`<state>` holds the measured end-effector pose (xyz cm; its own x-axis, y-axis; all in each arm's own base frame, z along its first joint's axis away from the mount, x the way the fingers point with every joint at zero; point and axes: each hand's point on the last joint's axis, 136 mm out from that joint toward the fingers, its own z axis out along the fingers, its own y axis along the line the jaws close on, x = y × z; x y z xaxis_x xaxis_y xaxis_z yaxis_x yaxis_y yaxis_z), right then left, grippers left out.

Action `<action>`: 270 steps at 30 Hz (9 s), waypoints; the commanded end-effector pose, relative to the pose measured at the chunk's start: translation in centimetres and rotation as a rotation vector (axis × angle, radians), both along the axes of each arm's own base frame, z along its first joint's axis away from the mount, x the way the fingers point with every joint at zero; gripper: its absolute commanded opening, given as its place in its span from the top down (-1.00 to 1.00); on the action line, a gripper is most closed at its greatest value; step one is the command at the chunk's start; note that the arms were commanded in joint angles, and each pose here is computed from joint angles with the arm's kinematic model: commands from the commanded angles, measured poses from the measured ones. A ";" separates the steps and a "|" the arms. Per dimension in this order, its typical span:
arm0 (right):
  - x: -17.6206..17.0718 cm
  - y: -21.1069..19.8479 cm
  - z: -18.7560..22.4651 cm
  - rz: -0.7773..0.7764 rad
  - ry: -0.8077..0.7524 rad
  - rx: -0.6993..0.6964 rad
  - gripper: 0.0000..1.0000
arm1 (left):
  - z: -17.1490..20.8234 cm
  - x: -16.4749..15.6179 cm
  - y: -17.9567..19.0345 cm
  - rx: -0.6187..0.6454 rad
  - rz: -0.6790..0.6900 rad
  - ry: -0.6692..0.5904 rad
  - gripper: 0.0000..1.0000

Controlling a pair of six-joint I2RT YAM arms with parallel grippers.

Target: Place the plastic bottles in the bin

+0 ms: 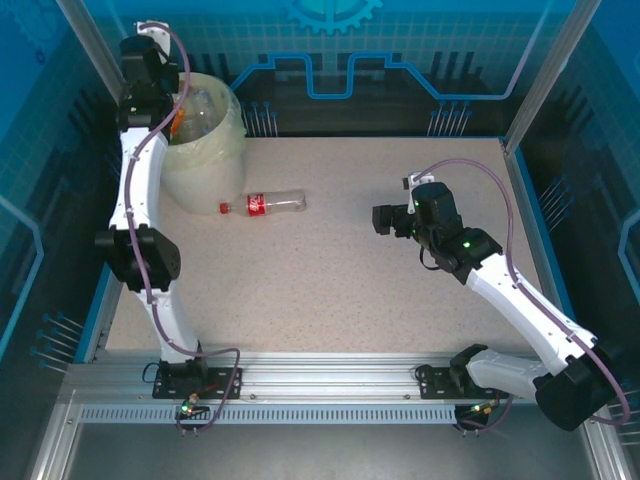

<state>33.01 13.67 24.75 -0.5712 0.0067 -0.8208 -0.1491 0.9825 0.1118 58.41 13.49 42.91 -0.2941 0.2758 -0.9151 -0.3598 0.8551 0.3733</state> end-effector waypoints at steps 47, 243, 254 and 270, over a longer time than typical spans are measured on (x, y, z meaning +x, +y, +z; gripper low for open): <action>0.2 0.0 0.9 -0.024 -0.034 0.078 -0.99 | -13.6 -13.7 -33.0 -0.127 -0.941 0.455 -0.98; -0.2 -14.4 -8.0 -0.395 -0.121 -0.055 -1.00 | -18.0 -28.1 -6.8 -0.835 -0.001 -0.133 -0.98; 3.6 -14.0 -13.3 -0.246 -0.074 -0.123 -0.99 | -29.8 -25.3 -8.0 -0.711 -0.038 0.036 -0.98; 6.7 -10.7 -15.1 -0.022 -0.242 -0.116 -0.99 | -33.3 -19.4 -13.1 -0.484 -0.302 0.034 -0.98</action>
<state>38.80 2.73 8.73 -0.4368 -0.0625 -0.8974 -0.1132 0.9935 -0.0141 38.44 0.54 7.14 -0.4144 -0.1533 -0.8971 -0.0995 0.9874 -0.1227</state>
